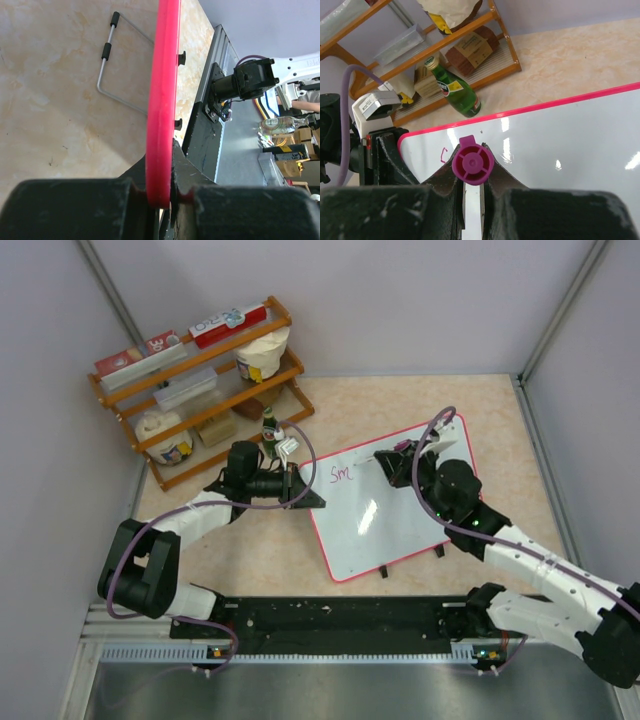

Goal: Write a sentence on the whiteboard

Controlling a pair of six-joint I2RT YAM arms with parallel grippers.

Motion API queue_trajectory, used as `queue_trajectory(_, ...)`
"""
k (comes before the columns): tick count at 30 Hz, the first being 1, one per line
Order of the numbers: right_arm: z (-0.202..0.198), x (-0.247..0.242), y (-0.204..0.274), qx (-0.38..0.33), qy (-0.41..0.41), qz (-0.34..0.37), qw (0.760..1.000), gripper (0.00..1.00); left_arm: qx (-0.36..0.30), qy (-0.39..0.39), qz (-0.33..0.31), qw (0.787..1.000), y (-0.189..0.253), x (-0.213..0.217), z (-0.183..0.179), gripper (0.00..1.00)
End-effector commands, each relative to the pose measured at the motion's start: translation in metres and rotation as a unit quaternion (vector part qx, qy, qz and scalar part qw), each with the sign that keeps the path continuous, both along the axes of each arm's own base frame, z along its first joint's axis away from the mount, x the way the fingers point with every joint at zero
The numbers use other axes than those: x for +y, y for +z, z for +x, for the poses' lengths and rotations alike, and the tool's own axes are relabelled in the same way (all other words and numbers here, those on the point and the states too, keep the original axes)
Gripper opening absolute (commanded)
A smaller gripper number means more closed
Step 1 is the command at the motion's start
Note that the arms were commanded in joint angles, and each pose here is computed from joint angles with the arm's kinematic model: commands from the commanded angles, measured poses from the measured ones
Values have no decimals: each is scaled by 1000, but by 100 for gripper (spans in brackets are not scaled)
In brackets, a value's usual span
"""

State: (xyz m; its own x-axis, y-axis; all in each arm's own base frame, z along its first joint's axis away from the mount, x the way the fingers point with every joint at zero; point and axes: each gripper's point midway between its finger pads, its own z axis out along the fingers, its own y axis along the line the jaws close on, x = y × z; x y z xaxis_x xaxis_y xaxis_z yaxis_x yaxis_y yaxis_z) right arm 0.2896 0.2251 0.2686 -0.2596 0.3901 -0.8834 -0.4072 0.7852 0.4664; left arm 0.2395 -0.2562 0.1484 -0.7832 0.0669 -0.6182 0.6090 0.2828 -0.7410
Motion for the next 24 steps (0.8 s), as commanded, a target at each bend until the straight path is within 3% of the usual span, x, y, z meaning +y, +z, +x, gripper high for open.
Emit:
queue_trajectory(1,5,8,32,-32,14,14,999,0,-22,-7,92,995,-59,8,-14,0)
queue_trajectory(24,6,5,-15,7,10,-24,1000,0,-23,-7,92,995,-59,8,-14,0)
